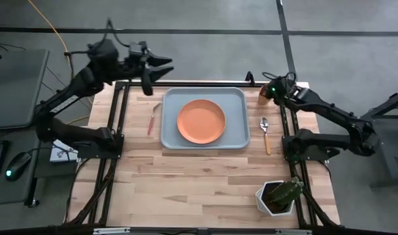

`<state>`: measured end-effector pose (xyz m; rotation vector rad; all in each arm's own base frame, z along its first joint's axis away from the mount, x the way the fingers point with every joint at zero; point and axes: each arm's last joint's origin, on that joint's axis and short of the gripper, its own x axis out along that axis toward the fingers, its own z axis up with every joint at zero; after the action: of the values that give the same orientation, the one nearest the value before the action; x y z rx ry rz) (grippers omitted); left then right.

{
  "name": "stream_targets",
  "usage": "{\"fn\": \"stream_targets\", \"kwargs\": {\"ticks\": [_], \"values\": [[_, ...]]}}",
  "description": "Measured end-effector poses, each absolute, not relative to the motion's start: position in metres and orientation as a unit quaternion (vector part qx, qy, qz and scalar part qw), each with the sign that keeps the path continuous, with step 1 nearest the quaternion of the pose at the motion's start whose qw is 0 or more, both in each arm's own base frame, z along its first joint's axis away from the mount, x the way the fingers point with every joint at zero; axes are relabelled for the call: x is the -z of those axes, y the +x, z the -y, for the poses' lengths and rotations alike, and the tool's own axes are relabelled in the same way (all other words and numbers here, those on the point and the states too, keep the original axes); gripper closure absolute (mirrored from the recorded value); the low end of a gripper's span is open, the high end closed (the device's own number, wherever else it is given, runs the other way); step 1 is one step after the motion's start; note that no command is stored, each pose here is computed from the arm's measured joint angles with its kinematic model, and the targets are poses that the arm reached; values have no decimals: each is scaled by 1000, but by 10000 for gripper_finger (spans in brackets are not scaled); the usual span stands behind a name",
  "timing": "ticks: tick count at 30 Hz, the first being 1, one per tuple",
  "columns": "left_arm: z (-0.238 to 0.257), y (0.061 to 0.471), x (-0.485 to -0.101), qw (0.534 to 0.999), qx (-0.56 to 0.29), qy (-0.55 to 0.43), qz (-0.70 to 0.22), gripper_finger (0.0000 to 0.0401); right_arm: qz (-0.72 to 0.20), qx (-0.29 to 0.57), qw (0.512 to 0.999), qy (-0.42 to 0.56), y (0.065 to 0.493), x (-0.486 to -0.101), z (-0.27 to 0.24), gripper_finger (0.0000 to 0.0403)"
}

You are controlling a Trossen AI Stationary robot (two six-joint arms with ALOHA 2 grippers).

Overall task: Pick and place plate/cup/fork/spoon on tray
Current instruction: Put the orange cup on the top right of the gray serving tray

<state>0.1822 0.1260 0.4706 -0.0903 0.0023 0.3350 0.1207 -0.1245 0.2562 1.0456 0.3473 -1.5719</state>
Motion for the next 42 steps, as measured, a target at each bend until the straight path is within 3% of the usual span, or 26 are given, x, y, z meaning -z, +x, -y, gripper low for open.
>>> {"fn": "stream_targets", "kwargs": {"ticks": [4,8,12,16,21,29,32,37,42], "values": [[-122,165,-478,983,-183,-33,14,256,-169,719,500,452,122,-242,133,156],[-121,158,-481,981,-191,-29,21,256,-164,748,456,453,127,-226,147,155],[-120,157,-482,981,-192,-29,22,256,-153,746,463,453,132,-219,162,155],[-120,157,-482,981,-192,-29,22,256,-170,760,435,452,128,-211,170,160],[-121,158,-481,980,-196,-38,24,256,-180,762,419,460,124,-203,181,216],[-123,157,-481,973,-225,-38,25,256,-223,737,450,452,120,-200,191,389],[-123,158,-481,973,-225,-39,24,256,-230,716,487,445,121,-211,188,387],[-124,158,-481,972,-231,-39,24,256,-208,664,600,396,136,-264,179,398],[-125,157,-481,968,-247,-39,25,256,-236,575,688,376,173,-298,182,400]]}}
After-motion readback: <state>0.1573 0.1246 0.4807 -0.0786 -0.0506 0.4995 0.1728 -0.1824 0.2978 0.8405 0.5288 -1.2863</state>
